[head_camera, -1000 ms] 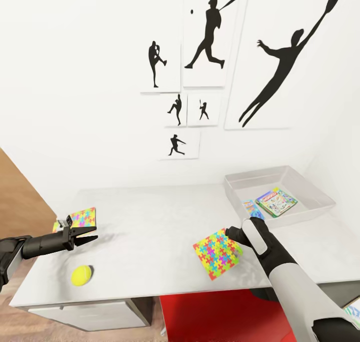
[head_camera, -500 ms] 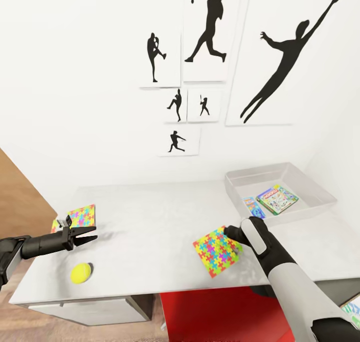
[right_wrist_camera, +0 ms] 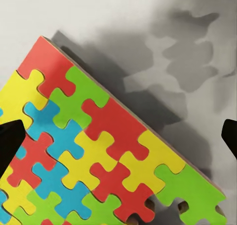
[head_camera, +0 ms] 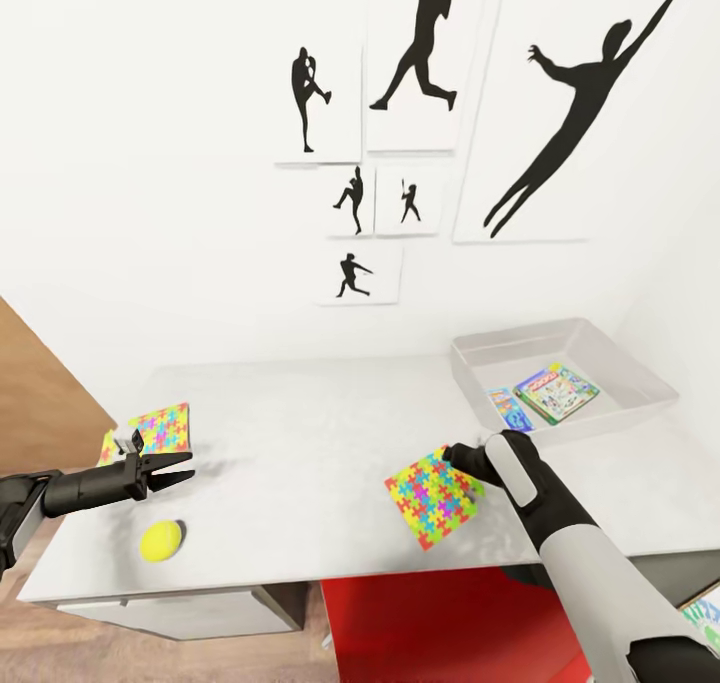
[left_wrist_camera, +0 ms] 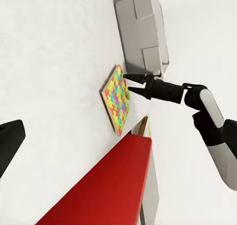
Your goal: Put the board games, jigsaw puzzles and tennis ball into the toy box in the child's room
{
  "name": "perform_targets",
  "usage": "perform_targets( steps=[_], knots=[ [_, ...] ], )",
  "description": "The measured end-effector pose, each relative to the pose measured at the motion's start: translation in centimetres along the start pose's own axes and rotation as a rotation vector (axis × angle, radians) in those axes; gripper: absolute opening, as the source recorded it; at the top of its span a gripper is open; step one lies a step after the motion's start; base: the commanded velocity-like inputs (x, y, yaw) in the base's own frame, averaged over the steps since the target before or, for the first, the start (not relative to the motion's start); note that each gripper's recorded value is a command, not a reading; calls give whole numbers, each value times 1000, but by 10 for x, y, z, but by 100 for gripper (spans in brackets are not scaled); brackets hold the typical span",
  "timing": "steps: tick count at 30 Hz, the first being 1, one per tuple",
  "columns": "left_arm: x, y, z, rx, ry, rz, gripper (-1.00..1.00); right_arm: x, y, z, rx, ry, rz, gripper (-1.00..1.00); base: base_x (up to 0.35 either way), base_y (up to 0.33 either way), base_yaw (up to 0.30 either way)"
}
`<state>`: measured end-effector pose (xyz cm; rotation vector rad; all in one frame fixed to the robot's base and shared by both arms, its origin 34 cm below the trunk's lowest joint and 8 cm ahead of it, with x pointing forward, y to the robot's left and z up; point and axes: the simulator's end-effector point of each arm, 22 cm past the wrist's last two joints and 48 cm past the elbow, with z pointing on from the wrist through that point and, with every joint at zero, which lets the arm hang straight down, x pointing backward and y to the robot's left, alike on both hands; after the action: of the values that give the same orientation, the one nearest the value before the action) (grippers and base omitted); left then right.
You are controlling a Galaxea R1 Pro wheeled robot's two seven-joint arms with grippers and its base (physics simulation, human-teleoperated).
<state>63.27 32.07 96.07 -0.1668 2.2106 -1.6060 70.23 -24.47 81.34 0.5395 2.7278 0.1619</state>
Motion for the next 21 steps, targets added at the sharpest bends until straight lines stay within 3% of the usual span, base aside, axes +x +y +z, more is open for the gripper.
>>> perform_targets(
  steps=[11,21],
  knots=[
    [0,1,0,-1,1,-2,100,-3,-2,-1,15,-10,-21,100,-3,72,0],
    [0,1,1,-1,1,-3,100,-2,-1,1,3,-6,-6,100,-157,100,0]
  ],
)
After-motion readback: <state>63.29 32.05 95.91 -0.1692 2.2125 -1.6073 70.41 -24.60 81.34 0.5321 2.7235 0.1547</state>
